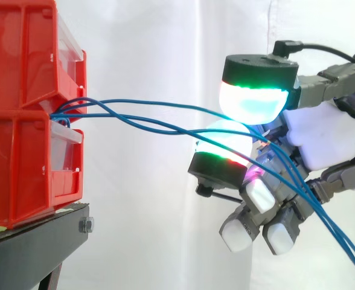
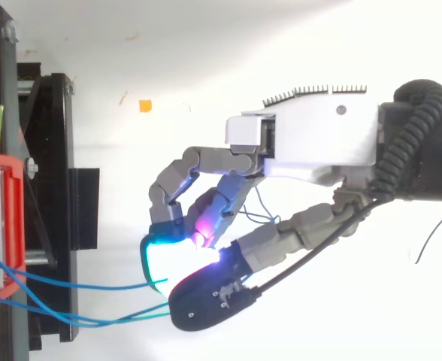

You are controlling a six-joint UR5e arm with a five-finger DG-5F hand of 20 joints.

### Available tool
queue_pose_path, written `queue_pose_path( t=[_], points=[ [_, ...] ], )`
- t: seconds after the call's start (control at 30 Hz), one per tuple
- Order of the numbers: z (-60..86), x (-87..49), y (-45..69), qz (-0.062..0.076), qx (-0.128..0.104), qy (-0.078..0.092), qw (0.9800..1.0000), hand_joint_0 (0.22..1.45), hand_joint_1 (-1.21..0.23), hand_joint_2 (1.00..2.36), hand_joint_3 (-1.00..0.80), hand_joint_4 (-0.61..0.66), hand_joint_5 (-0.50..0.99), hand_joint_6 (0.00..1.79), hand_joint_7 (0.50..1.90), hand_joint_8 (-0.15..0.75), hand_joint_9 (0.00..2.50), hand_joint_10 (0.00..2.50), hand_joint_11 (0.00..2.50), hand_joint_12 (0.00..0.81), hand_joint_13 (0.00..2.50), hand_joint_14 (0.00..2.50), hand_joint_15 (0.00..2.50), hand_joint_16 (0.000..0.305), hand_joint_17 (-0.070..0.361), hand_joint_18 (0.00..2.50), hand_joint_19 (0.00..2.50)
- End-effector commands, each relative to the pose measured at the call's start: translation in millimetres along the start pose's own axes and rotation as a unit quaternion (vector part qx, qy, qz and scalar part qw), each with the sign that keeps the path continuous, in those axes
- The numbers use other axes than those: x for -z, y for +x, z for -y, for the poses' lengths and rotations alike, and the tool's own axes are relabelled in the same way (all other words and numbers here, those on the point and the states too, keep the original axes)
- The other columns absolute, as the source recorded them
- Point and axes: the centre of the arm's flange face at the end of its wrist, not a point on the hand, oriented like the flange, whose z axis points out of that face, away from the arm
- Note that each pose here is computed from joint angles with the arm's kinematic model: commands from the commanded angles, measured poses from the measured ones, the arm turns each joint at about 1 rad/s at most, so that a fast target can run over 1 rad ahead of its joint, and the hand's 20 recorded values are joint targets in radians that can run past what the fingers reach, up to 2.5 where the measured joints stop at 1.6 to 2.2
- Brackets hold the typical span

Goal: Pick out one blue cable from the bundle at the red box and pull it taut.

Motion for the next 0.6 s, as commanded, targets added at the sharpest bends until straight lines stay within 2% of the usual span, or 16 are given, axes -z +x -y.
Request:
queue_pose_path(
  t=[0.0, 0.03, 0.1, 0.13, 0.2, 0.3, 0.4, 0.47, 0.57],
  points=[
    [-3.4, 4.7, -1.6, 0.008, 0.009, 0.005, 0.9999, 0.58, -0.76, 1.02, -0.09, -0.17, -0.06, 0.87, 1.04, 0.261, 0.88, 0.01, 0.31, 0.277, 0.64, 0.01, 0.21, 0.04, 0.091, 0.7, 0.37],
    [-3.8, 5.9, -1.9, 0.008, 0.01, 0.007, 0.9999, 0.58, -0.75, 1.02, -0.09, -0.17, -0.06, 0.87, 1.04, 0.263, 0.88, 0.01, 0.3, 0.279, 0.64, 0.01, 0.2, 0.041, 0.091, 0.7, 0.37],
    [-1.4, 10.1, -1.1, 0.01, 0.014, 0.025, 0.9995, 0.58, -0.76, 1.02, -0.09, -0.17, -0.06, 0.87, 1.05, 0.264, 0.87, 0.01, 0.3, 0.281, 0.64, 0.01, 0.2, 0.041, 0.092, 0.7, 0.36],
    [-1.6, 11.5, -1.6, 0.012, 0.015, 0.028, 0.9994, 0.58, -0.76, 1.02, -0.09, -0.17, -0.06, 0.87, 1.04, 0.262, 0.86, 0.01, 0.29, 0.285, 0.63, 0.01, 0.19, 0.041, 0.092, 0.69, 0.36],
    [0.7, 13.5, -2.2, 0.018, 0.017, 0.038, 0.999, 0.58, -0.76, 1.01, -0.09, -0.17, -0.06, 0.87, 1.04, 0.26, 0.85, 0.01, 0.28, 0.286, 0.63, 0.01, 0.2, 0.041, 0.093, 0.68, 0.36],
    [0.4, 14.8, -2.8, 0.025, 0.016, 0.042, 0.9987, 0.58, -0.76, 1.01, -0.1, -0.18, -0.06, 0.87, 1.03, 0.257, 0.8, 0.01, 0.22, 0.286, 0.61, 0.01, 0.18, 0.042, 0.093, 0.68, 0.35],
    [1.1, 14.3, -2.7, 0.039, 0.015, 0.043, 0.9982, 0.58, -0.76, 1.01, -0.1, -0.18, -0.06, 0.87, 1.02, 0.26, 0.76, 0.01, 0.19, 0.287, 0.59, 0.01, 0.17, 0.041, 0.092, 0.66, 0.34],
    [1.3, 14.1, -2.8, 0.05, 0.006, 0.042, 0.9979, 0.58, -0.76, 1.01, -0.11, -0.18, -0.06, 0.87, 1.03, 0.258, 0.74, 0.01, 0.19, 0.287, 0.59, 0.01, 0.17, 0.041, 0.092, 0.65, 0.34],
    [5.6, 13.8, -1.0, 0.053, -0.012, 0.044, 0.9976, 0.58, -0.75, 1.02, -0.1, -0.18, -0.06, 0.87, 1.03, 0.254, 0.73, 0.01, 0.19, 0.286, 0.58, 0.01, 0.16, 0.04, 0.091, 0.64, 0.35]
  ],
)
